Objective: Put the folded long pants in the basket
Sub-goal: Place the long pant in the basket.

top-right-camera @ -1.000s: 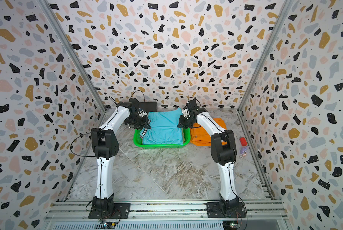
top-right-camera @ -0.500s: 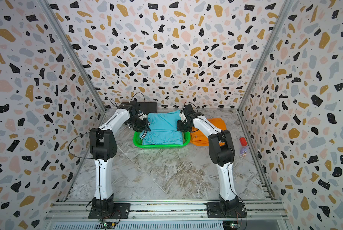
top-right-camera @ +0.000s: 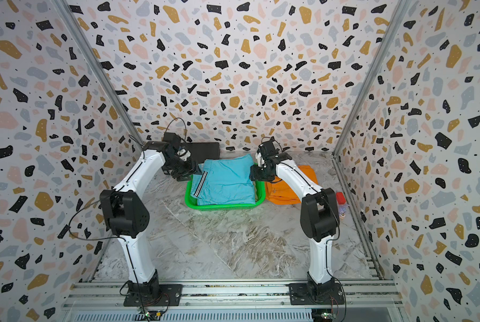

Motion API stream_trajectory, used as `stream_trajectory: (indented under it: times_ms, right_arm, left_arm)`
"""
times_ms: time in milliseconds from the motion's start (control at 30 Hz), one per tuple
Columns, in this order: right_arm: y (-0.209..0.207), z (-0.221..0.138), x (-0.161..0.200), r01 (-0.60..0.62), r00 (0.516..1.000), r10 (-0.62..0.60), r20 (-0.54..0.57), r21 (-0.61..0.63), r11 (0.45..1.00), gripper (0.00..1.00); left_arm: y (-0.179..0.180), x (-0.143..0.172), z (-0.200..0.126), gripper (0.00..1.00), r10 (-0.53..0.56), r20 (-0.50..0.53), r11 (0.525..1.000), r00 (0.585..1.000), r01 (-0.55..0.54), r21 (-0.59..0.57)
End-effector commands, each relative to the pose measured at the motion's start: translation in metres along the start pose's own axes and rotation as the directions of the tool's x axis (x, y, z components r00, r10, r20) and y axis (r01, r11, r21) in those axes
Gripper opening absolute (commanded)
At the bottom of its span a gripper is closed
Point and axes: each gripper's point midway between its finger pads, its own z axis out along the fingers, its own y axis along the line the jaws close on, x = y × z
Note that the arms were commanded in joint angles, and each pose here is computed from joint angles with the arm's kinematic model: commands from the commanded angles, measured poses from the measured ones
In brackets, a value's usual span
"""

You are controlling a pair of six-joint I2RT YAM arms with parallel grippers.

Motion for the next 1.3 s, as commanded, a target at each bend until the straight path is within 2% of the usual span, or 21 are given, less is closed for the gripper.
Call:
stream_trajectory:
  times_ms: [0,100,167,333,500,633,767,867,1000,1133,1267]
  right_arm:
    - [0.025,-0.045,0.019,-0.044,0.999,0.044,-0.008,-0.095,0.994,0.55]
    - [0.041,-0.041,0.049,-0.061,0.997,0.053,-0.054,-0.171,0.983,0.53]
    - [0.049,-0.027,0.066,-0.066,0.993,0.045,-0.11,-0.201,0.977,0.48]
    - [0.047,0.019,0.091,-0.106,0.973,0.061,-0.224,-0.193,0.976,0.4]
    - [0.017,0.055,0.11,-0.089,0.952,0.064,-0.299,-0.069,0.994,0.33]
    - [0.011,0.054,0.122,-0.093,0.943,0.073,-0.326,-0.047,0.995,0.31]
    - [0.021,0.019,0.092,-0.042,0.975,0.031,-0.222,-0.047,0.998,0.37]
    - [0.041,-0.016,0.053,-0.008,0.994,0.0,-0.106,-0.076,0.997,0.45]
    - [0.062,-0.044,-0.004,0.024,0.999,-0.019,0.051,-0.089,0.996,0.49]
    - [0.064,-0.035,-0.048,0.033,0.992,-0.025,0.12,-0.066,0.997,0.42]
    - [0.047,0.006,-0.071,0.051,0.989,-0.053,0.141,0.013,0.999,0.36]
  left_arm:
    - [-0.006,0.022,-0.028,0.61,-0.029,0.011,1.0,1.0,0.029,0.007]
    - [-0.01,0.042,-0.018,0.56,-0.031,-0.04,0.998,0.999,0.033,0.05]
    - [-0.014,0.048,-0.004,0.53,-0.027,-0.068,0.996,0.997,0.033,0.087]
    - [-0.019,0.061,0.042,0.5,-0.034,-0.152,0.984,0.988,0.059,0.166]
    - [0.016,0.075,0.097,0.44,-0.101,-0.265,0.99,0.959,0.124,0.071]
    - [0.032,0.084,0.1,0.43,-0.129,-0.27,0.991,0.954,0.136,0.008]
    - [0.018,0.073,0.065,0.46,-0.105,-0.193,0.993,0.976,0.113,0.031]
    - [-0.009,0.048,0.026,0.49,-0.061,-0.114,0.994,0.992,0.071,0.084]
    - [-0.043,0.009,-0.007,0.5,-0.016,-0.042,0.99,0.999,0.022,0.137]
    - [-0.064,-0.028,-0.011,0.5,-0.005,0.0,0.982,1.0,0.004,0.187]
    - [-0.062,-0.057,0.017,0.5,-0.012,0.015,0.981,1.0,0.009,0.192]
